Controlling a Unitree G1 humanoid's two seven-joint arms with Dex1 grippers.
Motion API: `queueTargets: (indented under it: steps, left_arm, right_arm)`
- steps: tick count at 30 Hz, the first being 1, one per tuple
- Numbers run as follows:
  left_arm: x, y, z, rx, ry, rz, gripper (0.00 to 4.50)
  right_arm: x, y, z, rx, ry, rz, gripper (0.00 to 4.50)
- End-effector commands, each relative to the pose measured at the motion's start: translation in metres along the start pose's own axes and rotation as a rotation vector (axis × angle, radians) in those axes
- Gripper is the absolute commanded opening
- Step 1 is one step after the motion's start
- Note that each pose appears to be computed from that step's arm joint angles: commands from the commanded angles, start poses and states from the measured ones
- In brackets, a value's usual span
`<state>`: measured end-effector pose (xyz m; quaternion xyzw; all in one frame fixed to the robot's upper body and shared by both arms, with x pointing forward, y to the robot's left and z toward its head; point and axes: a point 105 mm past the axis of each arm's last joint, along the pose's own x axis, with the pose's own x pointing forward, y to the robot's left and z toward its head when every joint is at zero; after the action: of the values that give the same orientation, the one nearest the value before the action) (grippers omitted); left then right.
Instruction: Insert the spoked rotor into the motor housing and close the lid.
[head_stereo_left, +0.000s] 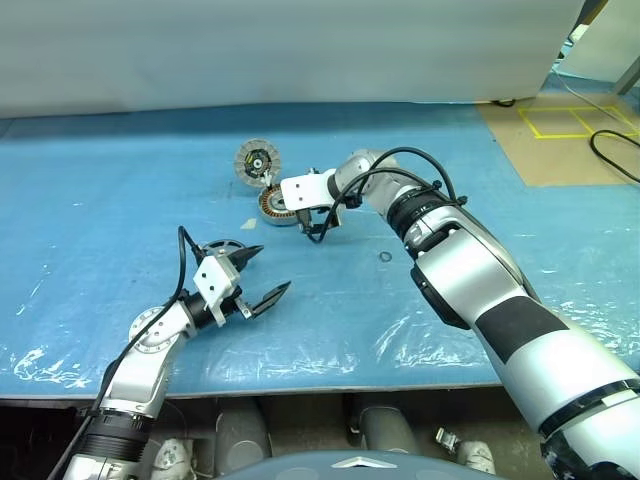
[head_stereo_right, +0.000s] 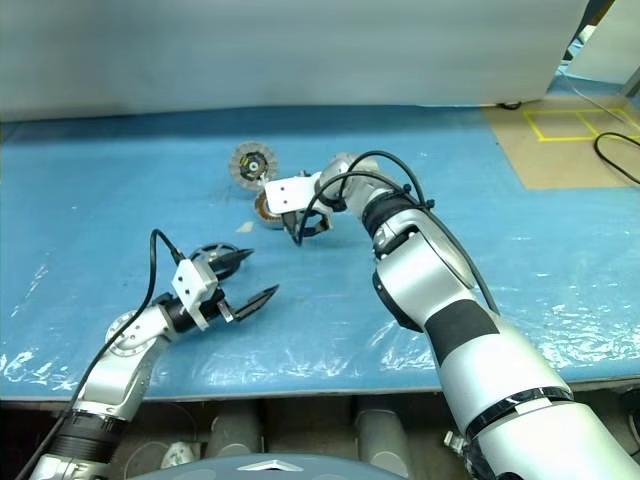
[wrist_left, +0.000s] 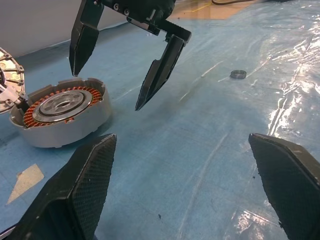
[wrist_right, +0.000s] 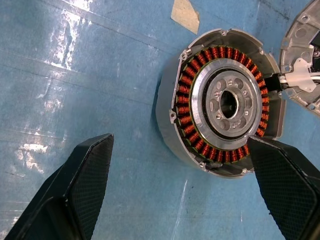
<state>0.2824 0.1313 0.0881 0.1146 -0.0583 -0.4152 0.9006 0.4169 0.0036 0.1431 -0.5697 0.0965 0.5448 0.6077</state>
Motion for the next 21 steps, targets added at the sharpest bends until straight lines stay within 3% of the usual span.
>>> queueTargets:
  steps: [1, 6, 10, 19, 21]
  left_arm:
    - [0.0016, 0.0002, 0.009, 0.027, -0.029, -0.001, 4.46]
    - [0.0013, -0.0001, 0.0085, 0.027, -0.026, 0.001, 4.46]
    - [0.0007, -0.0009, 0.0078, 0.026, -0.024, 0.004, 4.5]
    - [0.0008, 0.001, 0.0079, 0.031, -0.022, 0.006, 4.5]
    - [0.0016, 0.0014, 0.0082, 0.033, -0.023, 0.006, 4.5]
  right_arm:
    - [-0.0008, -0.0051, 0.0058, -0.014, -0.01, -0.024, 4.5]
    - [0.0027, -0.0018, 0.0053, 0.006, -0.013, -0.019, 4.5]
    - [0.0068, 0.0011, 0.004, 0.019, -0.012, -0.026, 3.28]
    - [0.0023, -0.0077, 0.0033, -0.011, 0.0, -0.078, 0.03]
    - [0.0021, -0.0089, 0.0002, -0.053, 0.033, -0.09, 0.03]
